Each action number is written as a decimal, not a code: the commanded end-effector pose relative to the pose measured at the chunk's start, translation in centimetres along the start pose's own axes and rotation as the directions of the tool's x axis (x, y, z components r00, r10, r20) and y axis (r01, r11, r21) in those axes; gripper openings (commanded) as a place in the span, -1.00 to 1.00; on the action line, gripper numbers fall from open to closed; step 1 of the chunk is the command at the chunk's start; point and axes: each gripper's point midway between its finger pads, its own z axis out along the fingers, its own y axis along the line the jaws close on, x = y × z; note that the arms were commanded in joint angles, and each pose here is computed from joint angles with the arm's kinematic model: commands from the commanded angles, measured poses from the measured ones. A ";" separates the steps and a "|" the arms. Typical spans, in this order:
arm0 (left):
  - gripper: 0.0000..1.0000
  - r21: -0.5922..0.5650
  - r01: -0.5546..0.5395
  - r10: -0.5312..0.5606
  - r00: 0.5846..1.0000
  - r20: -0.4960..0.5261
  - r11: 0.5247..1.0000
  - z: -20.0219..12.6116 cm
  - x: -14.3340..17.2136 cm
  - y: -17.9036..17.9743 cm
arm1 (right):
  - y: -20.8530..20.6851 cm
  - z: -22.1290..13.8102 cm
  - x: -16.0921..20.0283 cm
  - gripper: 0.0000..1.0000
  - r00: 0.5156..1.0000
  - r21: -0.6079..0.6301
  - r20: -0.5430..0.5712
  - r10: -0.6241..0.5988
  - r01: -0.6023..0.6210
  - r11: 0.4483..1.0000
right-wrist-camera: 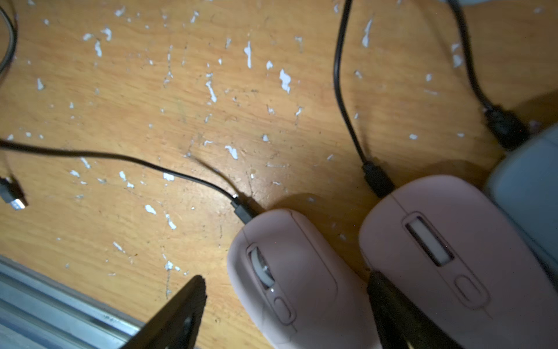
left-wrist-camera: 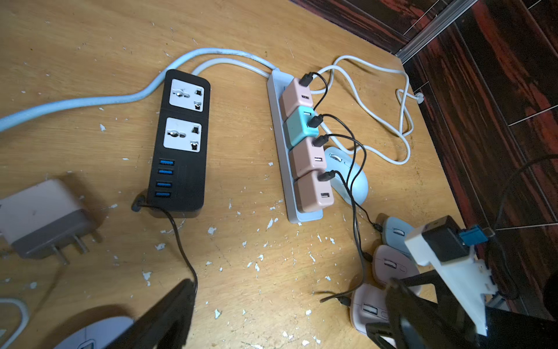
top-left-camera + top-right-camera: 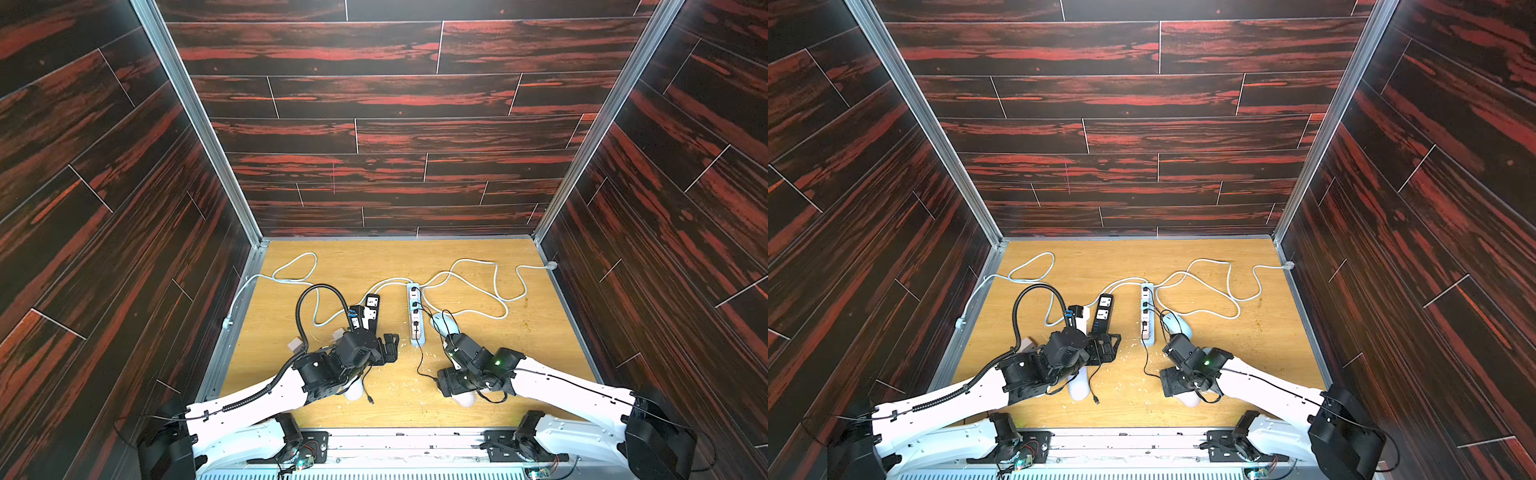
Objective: Unplug the wireless mouse
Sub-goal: Pick up the mouse from the center of the board, then remove the power cord from the mouse.
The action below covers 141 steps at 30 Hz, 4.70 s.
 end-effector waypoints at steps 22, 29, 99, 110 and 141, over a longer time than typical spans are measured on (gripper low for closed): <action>0.76 -0.026 -0.014 0.014 1.000 -0.006 1.000 0.8 -0.5 1.0 | 2.1 1.4 3.0 0.53 0.986 0.123 -0.035 -0.161 0.164 0.979; 0.75 -0.025 0.020 -0.019 0.999 0.033 0.999 -0.1 -1.3 1.8 | 1.8 2.1 4.3 0.51 0.983 0.126 -0.098 -0.155 0.167 0.978; -0.02 0.286 0.104 -0.068 0.989 -0.135 0.952 2.6 3.4 -7.5 | 9.5 -4.4 -4.1 -1.00 0.869 -0.333 0.495 -0.019 0.210 0.919; -0.39 0.269 0.090 -0.041 0.982 -0.182 0.959 4.0 4.6 -7.6 | 9.9 -4.4 -4.0 -1.00 0.871 -0.342 0.491 -0.026 0.220 0.913; -1.00 0.197 0.045 -0.035 0.998 -0.056 0.979 3.0 0.7 -6.5 | 9.9 -2.3 -2.2 -1.00 0.924 -0.323 0.374 -0.084 0.214 0.922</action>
